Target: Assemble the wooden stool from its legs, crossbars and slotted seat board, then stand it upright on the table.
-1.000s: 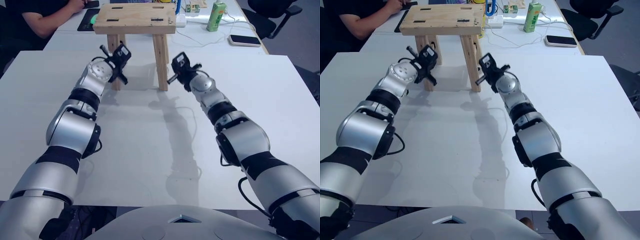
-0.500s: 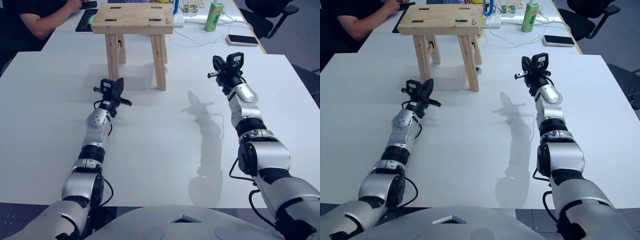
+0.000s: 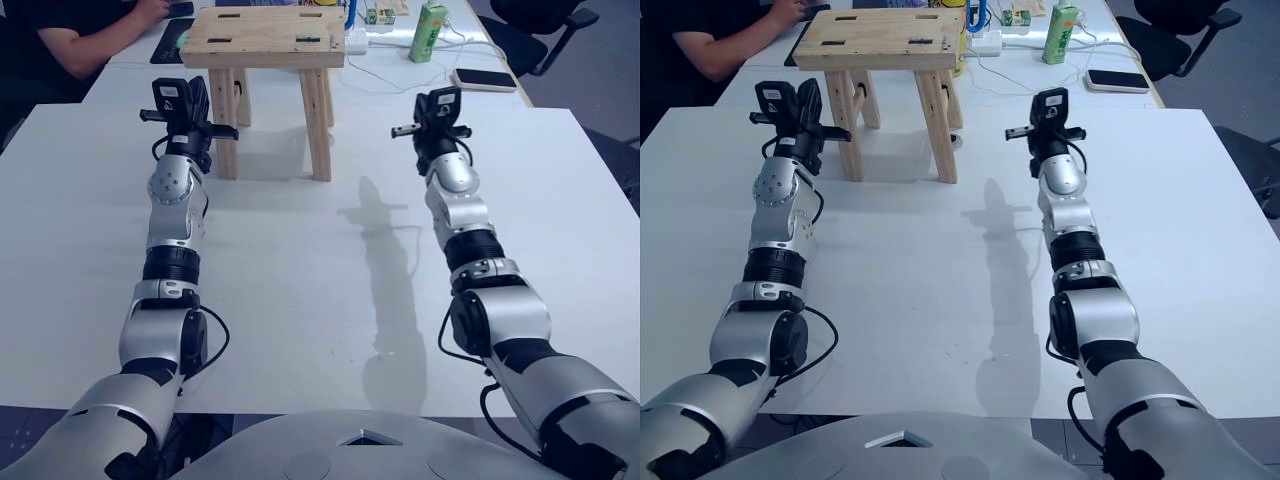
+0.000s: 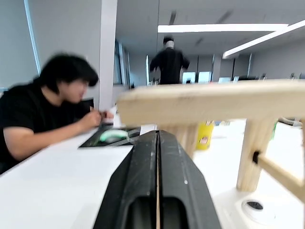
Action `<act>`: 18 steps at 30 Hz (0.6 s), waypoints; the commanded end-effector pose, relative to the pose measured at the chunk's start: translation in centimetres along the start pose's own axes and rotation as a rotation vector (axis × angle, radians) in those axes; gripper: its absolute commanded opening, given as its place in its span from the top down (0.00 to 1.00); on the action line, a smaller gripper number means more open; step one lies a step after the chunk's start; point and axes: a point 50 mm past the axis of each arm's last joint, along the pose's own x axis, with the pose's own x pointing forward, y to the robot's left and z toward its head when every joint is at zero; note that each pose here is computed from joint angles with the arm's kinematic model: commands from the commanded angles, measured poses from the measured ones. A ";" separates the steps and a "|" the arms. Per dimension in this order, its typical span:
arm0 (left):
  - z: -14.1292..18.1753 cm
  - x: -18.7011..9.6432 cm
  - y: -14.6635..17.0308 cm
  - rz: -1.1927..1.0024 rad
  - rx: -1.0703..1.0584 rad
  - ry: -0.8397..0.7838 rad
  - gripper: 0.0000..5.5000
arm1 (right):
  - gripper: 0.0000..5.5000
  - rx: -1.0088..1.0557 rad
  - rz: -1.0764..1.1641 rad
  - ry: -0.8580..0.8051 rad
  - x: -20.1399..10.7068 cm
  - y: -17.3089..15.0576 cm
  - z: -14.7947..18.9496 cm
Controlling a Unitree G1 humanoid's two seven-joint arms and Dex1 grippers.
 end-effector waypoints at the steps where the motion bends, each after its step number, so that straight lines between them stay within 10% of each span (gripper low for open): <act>1: 0.8 1.0 0.3 -0.065 0.018 -0.001 1.00 | 1.00 0.037 0.029 0.010 -0.5 1.7 -0.6; 18: -2.0 -1.3 -2.1 -0.191 -0.071 0.035 1.00 | 1.00 0.098 0.003 -0.019 -1.5 3.1 -1.7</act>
